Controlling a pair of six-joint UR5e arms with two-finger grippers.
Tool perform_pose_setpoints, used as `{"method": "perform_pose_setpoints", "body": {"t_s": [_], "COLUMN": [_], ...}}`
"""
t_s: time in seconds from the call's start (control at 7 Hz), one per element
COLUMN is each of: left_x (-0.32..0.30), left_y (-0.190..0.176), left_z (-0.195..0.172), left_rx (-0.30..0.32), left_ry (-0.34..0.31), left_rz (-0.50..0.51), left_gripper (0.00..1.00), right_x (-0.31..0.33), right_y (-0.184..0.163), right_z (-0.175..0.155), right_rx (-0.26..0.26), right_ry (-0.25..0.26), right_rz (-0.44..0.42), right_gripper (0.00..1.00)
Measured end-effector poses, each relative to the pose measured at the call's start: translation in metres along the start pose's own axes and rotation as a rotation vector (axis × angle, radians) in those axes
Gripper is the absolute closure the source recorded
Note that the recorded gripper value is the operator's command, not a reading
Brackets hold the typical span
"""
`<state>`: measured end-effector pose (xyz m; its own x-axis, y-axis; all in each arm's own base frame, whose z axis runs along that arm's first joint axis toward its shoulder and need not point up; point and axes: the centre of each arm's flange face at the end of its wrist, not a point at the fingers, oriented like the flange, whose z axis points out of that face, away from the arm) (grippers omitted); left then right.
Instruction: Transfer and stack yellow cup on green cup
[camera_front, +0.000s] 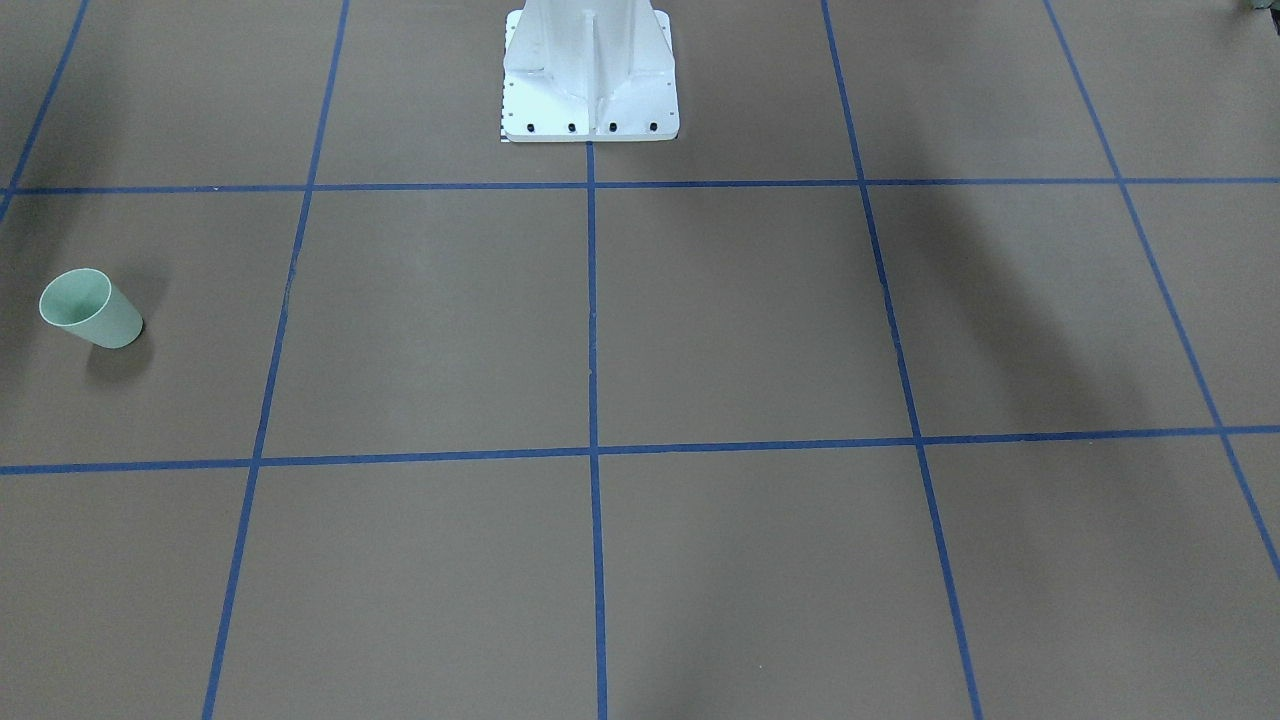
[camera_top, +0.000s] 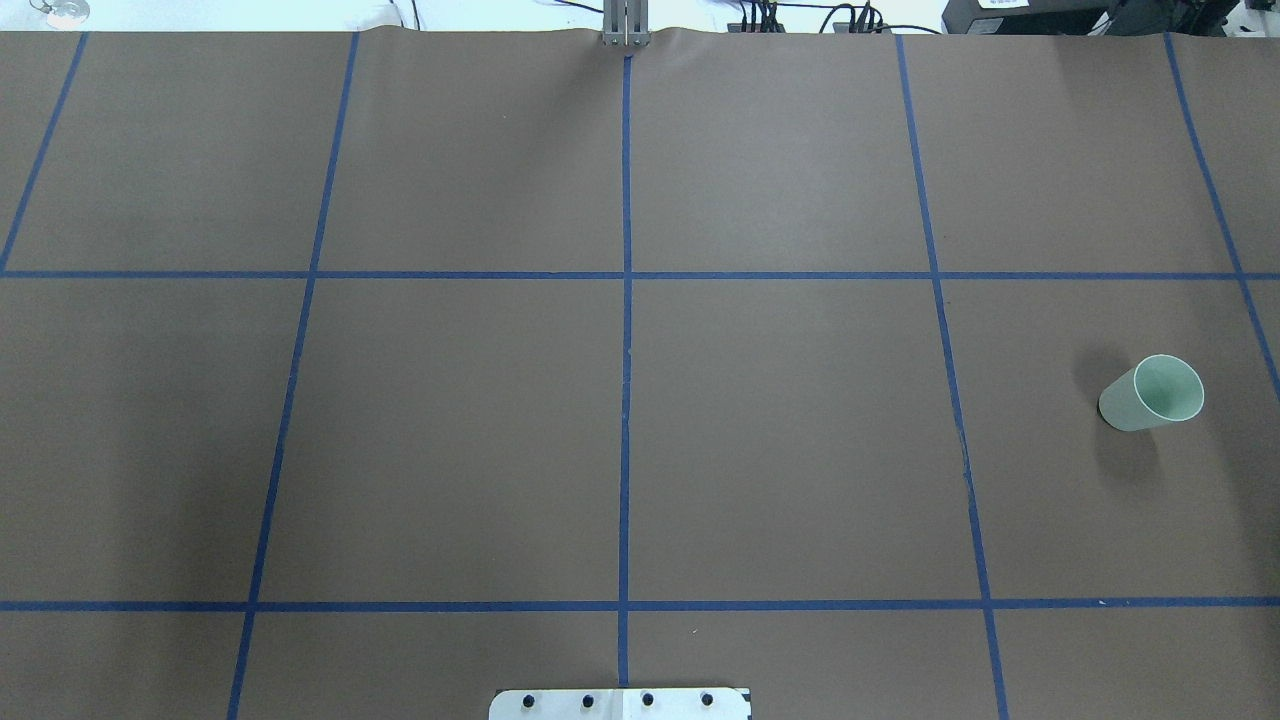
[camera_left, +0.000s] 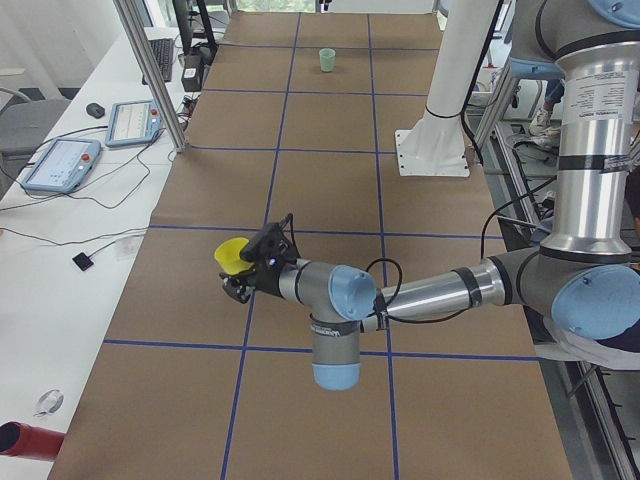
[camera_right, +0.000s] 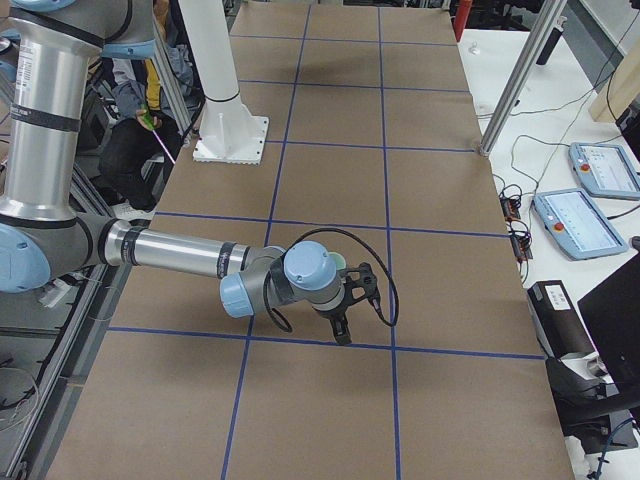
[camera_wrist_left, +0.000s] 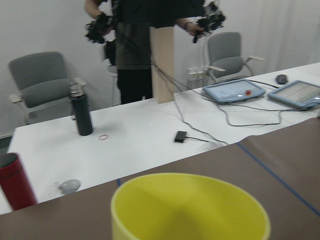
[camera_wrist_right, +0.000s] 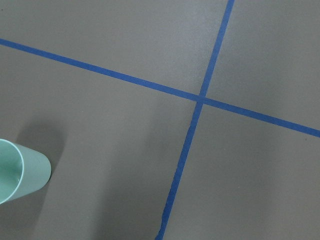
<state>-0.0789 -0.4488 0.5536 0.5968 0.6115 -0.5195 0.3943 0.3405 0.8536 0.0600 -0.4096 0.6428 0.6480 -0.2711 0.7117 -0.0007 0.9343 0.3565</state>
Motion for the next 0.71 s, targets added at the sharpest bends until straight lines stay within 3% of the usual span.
{"method": "perform_pose_setpoints", "body": {"t_s": [0.14, 0.43, 0.57, 0.71], "left_x": [0.035, 0.124, 0.174, 0.208], "left_y": [-0.029, -0.065, -0.077, -0.085], "left_z": [0.026, 0.11, 0.153, 0.179], "left_rx": [-0.014, -0.028, -0.019, -0.006], "left_ry": [0.146, 0.436, 0.566, 0.649], "left_rz": [0.068, 0.183, 0.225, 0.252], "left_gripper": [0.95, 0.93, 0.93, 0.94], "right_x": [-0.006, -0.018, -0.027, -0.042], "right_y": [-0.007, -0.033, -0.049, -0.068], "right_z": [-0.004, -0.012, -0.017, -0.022], "right_rx": [0.012, 0.038, 0.051, 0.063], "right_ry": [-0.008, -0.042, -0.081, -0.123], "right_rz": [-0.009, -0.038, -0.026, 0.015], "right_gripper": [0.0, 0.0, 0.0, 0.0]}}
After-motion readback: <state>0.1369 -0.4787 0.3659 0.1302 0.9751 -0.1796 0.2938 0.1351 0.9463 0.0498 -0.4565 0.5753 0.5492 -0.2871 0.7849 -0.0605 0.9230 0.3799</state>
